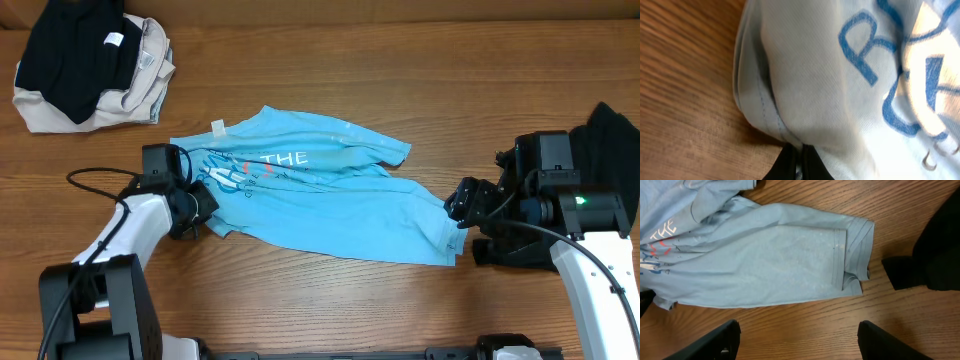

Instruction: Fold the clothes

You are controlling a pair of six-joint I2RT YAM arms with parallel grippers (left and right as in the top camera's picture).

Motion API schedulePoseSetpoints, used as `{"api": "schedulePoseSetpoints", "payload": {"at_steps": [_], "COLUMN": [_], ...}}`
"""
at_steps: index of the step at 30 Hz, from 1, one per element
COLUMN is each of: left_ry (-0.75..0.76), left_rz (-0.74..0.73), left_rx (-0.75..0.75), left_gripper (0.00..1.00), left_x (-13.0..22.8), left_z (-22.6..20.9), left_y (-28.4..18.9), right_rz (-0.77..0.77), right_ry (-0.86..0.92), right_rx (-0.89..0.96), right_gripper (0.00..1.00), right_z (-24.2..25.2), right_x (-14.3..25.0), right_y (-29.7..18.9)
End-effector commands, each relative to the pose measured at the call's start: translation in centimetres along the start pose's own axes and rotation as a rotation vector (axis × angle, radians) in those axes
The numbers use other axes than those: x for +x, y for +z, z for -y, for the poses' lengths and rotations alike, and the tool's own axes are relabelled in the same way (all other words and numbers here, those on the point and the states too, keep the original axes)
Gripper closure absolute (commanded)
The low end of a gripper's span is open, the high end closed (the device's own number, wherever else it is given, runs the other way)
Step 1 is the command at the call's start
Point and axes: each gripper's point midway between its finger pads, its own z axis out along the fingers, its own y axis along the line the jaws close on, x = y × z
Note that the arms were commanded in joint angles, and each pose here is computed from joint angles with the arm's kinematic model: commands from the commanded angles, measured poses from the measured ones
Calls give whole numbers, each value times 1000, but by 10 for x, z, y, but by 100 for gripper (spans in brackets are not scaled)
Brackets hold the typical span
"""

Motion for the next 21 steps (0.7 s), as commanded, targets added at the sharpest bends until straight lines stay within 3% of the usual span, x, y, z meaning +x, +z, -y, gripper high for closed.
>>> {"api": "schedulePoseSetpoints", "payload": {"at_steps": [1, 6, 12, 16, 21], "left_ry": [93, 184, 234, 274, 339], "left_rz": [-51, -4, 181, 282, 299], "left_rx": [60, 95, 175, 225, 250], "left_gripper": [96, 96, 96, 96, 96], "left_x": [-12, -60, -111, -129, -126], "left_z": [21, 55, 91, 115, 144], "left_y": [-18, -98, -175, -183, -173], "right_rz": [4, -24, -31, -29, -53], "right_ry": [-2, 6, 8, 7, 11], "right_rx": [-11, 2, 9, 23, 35], "right_gripper": [23, 24, 24, 24, 24], "right_z": [-3, 1, 2, 3, 5], "right_x": [2, 9, 9, 4, 0], "right_y": [-2, -2, -1, 4, 15]}}
